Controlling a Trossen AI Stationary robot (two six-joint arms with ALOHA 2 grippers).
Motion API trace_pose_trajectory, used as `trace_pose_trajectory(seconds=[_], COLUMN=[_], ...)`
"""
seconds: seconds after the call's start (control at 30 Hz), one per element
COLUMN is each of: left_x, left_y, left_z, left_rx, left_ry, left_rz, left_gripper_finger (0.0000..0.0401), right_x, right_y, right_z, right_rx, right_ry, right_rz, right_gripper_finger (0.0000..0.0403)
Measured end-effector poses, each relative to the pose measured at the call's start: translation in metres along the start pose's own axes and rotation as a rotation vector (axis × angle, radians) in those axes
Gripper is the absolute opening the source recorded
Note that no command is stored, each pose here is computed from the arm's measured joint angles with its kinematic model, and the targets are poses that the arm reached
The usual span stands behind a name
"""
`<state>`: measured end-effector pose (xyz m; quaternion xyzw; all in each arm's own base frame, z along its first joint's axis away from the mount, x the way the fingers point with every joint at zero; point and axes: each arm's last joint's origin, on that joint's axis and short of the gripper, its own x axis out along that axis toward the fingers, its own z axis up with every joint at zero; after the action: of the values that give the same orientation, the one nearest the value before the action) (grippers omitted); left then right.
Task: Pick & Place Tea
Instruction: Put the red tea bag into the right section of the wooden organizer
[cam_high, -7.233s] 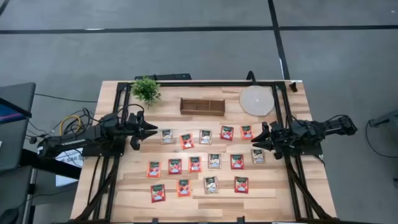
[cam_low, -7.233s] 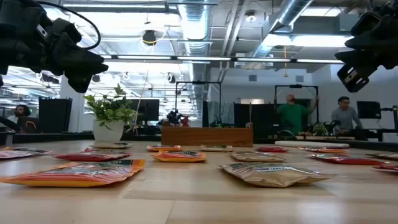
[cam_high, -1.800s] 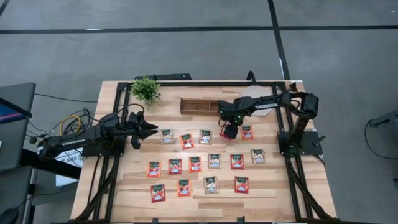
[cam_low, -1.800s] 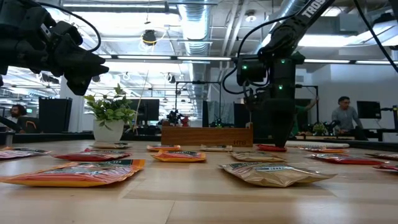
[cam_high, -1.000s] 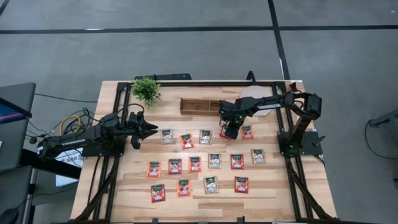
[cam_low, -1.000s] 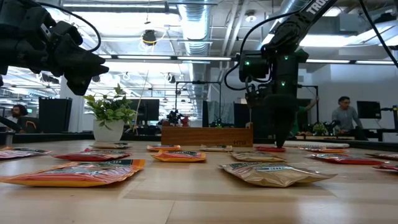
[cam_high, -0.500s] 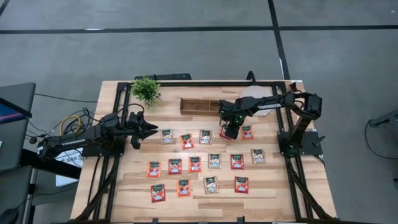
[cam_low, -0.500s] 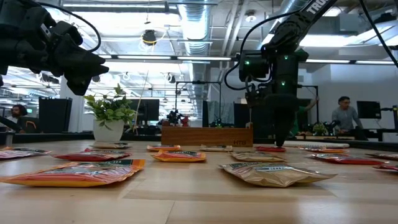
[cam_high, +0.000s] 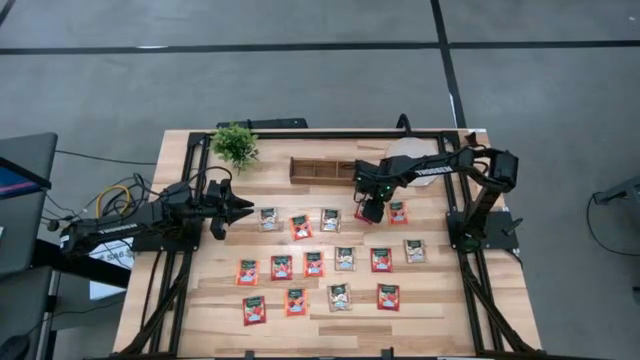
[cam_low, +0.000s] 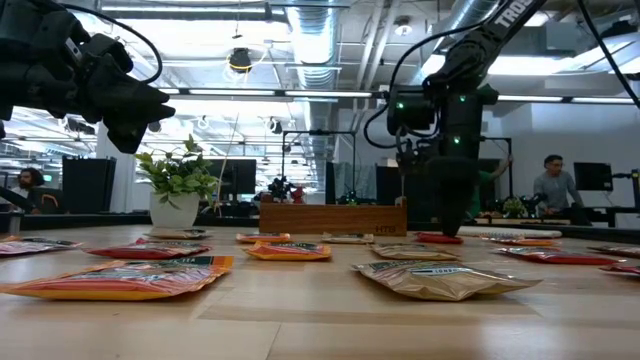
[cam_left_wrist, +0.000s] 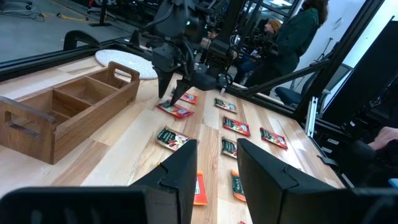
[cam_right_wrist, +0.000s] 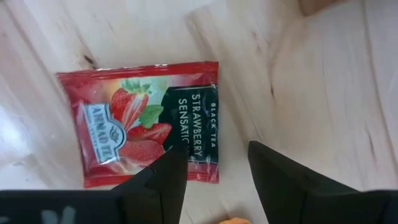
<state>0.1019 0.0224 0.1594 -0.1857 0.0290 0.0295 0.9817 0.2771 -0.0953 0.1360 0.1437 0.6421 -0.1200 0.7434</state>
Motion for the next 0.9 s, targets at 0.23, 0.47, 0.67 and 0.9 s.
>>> trace_pose_trajectory(seconds=[0.23, 0.47, 0.67, 0.9], left_x=[0.0000, 0.0000, 0.0000, 0.0000], left_y=[0.0000, 0.0000, 0.0000, 0.0000], left_z=[0.0000, 0.0001, 0.0000, 0.0001], left_rx=[0.000, 0.000, 0.000, -0.001], left_ry=[0.000, -0.001, 0.000, -0.001], left_rz=[0.000, 0.000, 0.000, 0.000], left_gripper_finger=[0.0105, 0.0105, 0.0105, 0.0105], right_x=[0.0036, 0.0043, 0.0048, 0.0050], right_y=[-0.0028, -0.0033, -0.0034, -0.0028], right_z=[-0.0052, -0.0053, -0.0055, -0.0060], right_rx=[0.008, 0.009, 0.009, -0.009], right_ry=[0.006, 0.006, 0.008, 0.014], right_rz=[-0.002, -0.008, -0.010, -0.008], right_gripper_finger=[0.0144, 0.0077, 0.0030, 0.0006])
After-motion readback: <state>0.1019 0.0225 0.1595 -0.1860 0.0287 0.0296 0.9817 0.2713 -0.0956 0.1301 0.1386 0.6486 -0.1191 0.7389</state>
